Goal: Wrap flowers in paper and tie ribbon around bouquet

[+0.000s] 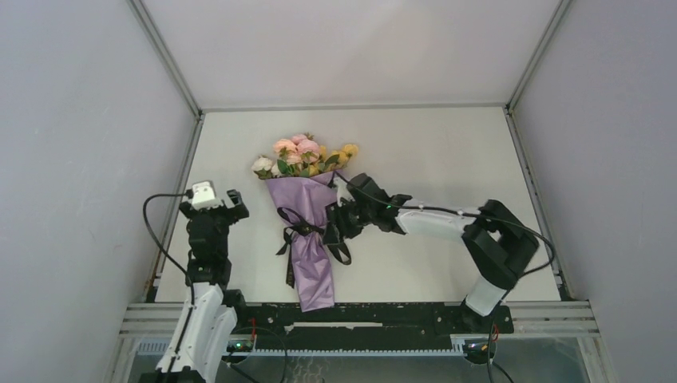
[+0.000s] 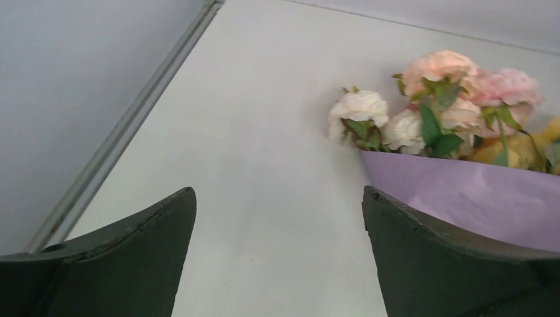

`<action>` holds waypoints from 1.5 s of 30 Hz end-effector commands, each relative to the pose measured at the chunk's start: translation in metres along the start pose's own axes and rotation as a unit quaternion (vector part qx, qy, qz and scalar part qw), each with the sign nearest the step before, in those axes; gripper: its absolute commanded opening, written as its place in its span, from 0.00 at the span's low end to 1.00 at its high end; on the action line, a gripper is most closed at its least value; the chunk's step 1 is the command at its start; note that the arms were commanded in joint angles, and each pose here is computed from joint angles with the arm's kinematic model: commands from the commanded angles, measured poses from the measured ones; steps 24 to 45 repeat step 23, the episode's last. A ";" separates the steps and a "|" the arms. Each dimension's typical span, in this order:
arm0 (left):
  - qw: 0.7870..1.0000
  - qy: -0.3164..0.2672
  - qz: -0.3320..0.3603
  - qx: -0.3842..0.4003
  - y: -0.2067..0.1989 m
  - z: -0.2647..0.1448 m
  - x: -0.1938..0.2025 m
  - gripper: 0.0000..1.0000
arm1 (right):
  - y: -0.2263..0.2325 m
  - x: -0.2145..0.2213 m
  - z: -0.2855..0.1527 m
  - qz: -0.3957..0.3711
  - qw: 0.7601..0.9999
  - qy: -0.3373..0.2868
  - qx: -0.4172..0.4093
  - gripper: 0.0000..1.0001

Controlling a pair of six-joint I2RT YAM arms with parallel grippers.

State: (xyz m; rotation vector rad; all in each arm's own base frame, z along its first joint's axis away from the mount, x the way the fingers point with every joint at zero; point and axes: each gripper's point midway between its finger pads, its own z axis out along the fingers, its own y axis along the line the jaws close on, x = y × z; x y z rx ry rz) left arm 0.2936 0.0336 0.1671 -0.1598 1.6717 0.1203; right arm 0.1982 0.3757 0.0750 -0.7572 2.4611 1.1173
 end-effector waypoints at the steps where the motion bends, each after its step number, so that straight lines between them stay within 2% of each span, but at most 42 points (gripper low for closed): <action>1: 0.989 -0.016 -0.115 -0.091 0.030 -0.007 0.013 1.00 | -0.025 -0.049 -0.079 -0.014 0.993 -0.107 0.047 0.72; 2: 0.988 -0.024 -0.114 -0.099 0.033 -0.008 0.010 1.00 | -0.037 -0.056 -0.102 -0.004 0.989 -0.134 0.065 0.92; 3: 0.988 -0.030 -0.115 -0.100 0.034 -0.008 0.009 1.00 | -0.048 -0.063 -0.130 0.006 0.982 -0.168 0.083 0.99; 5: 0.988 -0.039 -0.122 -0.087 0.030 -0.008 0.007 1.00 | -0.087 -0.069 -0.180 0.056 0.963 -0.222 0.145 1.00; 8: 0.988 -0.039 -0.124 -0.082 0.028 -0.007 0.013 1.00 | -0.145 -0.054 -0.247 0.140 0.924 -0.278 0.222 1.00; 10: 0.989 -0.032 -0.120 -0.084 0.029 -0.007 0.018 1.00 | -0.179 -0.037 -0.288 0.184 0.885 -0.325 0.277 1.00; 14: 0.989 -0.026 -0.118 -0.084 0.029 -0.007 0.022 1.00 | -0.204 -0.005 -0.327 0.201 0.824 -0.386 0.362 1.00; 16: 0.990 -0.023 -0.117 -0.082 0.028 -0.006 0.024 1.00 | -0.209 0.008 -0.331 0.198 0.810 -0.395 0.386 1.00; 22: 0.991 -0.018 -0.112 -0.076 0.027 -0.006 0.027 1.00 | -0.218 0.029 -0.323 0.194 0.795 -0.414 0.399 0.99; 45: 0.991 -0.019 -0.112 -0.074 0.026 -0.006 0.027 1.00 | -0.216 0.028 -0.323 0.186 0.796 -0.419 0.396 0.99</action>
